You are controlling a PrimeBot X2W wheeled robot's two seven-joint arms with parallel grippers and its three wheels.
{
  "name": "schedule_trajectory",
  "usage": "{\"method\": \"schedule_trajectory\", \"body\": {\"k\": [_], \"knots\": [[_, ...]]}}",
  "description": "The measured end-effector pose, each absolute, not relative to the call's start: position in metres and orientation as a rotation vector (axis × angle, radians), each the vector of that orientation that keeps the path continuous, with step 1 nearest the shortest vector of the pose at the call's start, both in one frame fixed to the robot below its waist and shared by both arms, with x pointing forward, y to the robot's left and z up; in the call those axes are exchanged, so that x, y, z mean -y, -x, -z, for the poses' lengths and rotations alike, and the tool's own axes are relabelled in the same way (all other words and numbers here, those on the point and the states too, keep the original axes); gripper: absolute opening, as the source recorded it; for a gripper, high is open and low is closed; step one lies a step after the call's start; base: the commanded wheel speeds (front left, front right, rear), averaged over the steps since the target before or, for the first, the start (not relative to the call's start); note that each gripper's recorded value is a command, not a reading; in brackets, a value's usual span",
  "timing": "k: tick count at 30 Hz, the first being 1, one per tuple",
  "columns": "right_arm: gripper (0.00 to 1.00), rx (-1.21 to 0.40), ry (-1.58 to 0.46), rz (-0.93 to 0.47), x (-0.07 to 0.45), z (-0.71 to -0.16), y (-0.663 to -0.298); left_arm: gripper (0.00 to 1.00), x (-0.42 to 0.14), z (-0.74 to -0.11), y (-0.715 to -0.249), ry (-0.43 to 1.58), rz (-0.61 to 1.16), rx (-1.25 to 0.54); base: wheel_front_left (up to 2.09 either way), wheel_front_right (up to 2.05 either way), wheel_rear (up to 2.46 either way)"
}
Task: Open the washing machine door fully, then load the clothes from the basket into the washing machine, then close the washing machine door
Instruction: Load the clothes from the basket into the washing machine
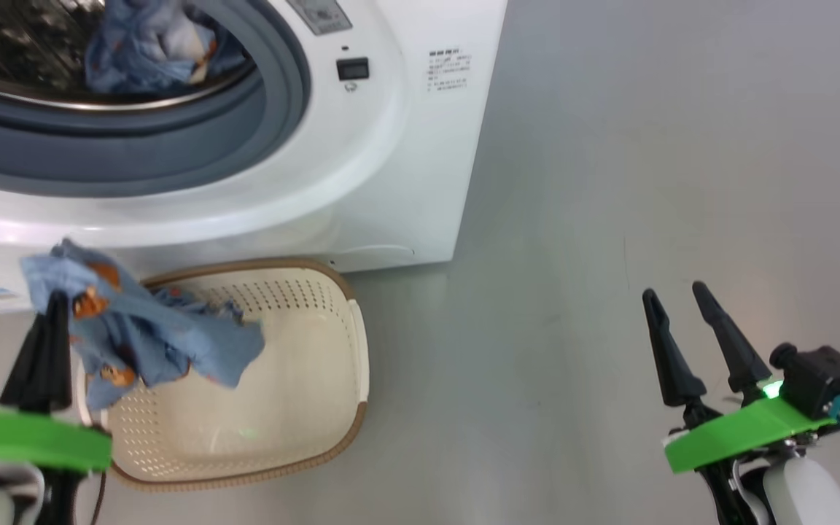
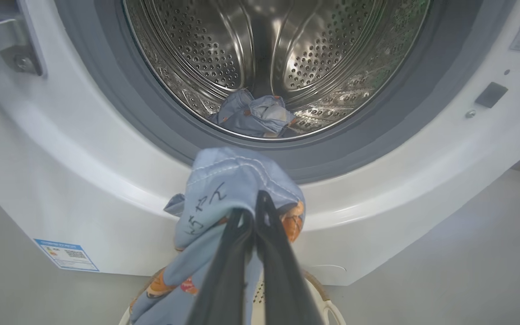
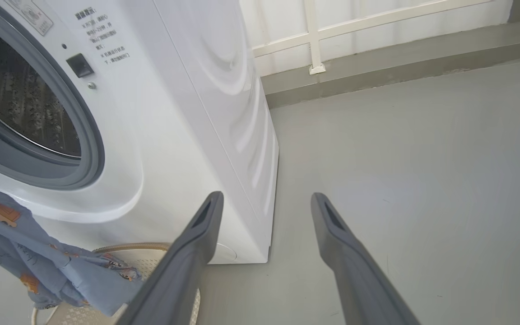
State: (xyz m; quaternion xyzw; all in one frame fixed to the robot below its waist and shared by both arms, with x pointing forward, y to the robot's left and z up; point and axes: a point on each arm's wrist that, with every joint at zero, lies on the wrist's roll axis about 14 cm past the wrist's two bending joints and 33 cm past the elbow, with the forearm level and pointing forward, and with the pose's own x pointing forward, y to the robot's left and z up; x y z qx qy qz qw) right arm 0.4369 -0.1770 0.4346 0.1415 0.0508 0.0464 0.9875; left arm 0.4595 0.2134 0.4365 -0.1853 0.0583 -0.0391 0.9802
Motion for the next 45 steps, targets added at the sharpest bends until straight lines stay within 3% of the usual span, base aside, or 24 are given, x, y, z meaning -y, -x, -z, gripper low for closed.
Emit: {"method": "schedule_trajectory", "body": {"k": [11,22,35,45], "knots": [[1.0,-0.076,-0.286,-0.093,0.179,-0.449,-0.423,0.0,-0.219,-0.455,-0.409,0.32,0.047,-0.071,0.0,0.0,0.0],[1.0,-0.103,-0.285,-0.071,0.185,-0.439,-0.418,0.0,-0.21,-0.457,-0.413,0.335,0.058,-0.053,0.0,0.0,0.0],[1.0,-0.128,-0.305,-0.033,0.189,-0.425,-0.425,0.0,-0.194,-0.532,-0.519,0.308,0.154,0.211,0.0,0.0,0.0],[1.0,-0.136,-0.306,-0.008,0.193,-0.415,-0.438,0.0,-0.182,-0.473,-0.595,0.295,0.151,0.03,0.0,0.0,0.0]]}}
